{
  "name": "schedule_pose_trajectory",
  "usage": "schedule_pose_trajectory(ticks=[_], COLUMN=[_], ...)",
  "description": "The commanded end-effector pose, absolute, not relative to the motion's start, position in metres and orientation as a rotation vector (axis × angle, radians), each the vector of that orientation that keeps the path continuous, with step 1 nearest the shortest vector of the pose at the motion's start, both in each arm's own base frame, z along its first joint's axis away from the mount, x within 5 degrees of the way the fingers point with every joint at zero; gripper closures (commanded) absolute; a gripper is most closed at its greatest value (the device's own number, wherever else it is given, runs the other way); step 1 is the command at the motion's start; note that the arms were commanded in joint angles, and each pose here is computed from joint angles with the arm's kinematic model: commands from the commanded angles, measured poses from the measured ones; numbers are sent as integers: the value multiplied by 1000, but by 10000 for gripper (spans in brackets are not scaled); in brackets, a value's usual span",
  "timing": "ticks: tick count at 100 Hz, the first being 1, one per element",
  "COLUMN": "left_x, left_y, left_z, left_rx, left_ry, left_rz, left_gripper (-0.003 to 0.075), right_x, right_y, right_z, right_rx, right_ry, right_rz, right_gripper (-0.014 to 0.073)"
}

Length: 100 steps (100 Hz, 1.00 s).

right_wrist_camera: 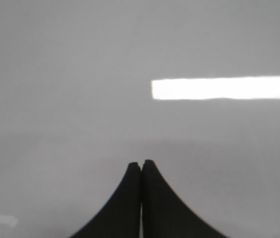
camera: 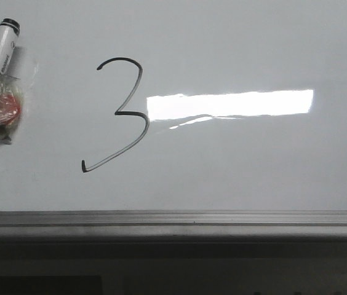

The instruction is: Write number 3 on whiteboard

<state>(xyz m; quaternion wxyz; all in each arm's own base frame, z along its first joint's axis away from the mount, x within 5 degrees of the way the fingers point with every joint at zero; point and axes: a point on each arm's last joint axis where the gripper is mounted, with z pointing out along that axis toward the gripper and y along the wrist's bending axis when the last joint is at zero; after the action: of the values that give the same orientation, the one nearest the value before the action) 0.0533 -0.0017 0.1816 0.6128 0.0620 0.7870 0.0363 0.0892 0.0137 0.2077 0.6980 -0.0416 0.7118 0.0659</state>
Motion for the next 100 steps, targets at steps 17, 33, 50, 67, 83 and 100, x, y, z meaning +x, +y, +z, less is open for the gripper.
schedule_pose_trajectory(ticks=[17,33,50,67,83,100], left_x=[54,54,54,54,54,54], left_y=[-1,-1,-1,-1,-1,-1], left_z=[176,176,176,176,176,176], left_rx=[134,134,134,134,134,134], left_ry=[1780,1780,1782,1782,1782,1782], left_rz=[88,88,88,88,88,88], left_gripper=[741,741,741,741,741,741], right_x=[74,58,53,53,53,53], right_y=[4,1,0,0,0,0], right_z=[192,179,174,174,174,174], right_rx=[6,34,46,46,46,46], right_ry=[1686,1774,1810,1810,1810,1810], right_rz=[81,57,42,42,42,42], right_gripper=[661,661,661,661,661,661])
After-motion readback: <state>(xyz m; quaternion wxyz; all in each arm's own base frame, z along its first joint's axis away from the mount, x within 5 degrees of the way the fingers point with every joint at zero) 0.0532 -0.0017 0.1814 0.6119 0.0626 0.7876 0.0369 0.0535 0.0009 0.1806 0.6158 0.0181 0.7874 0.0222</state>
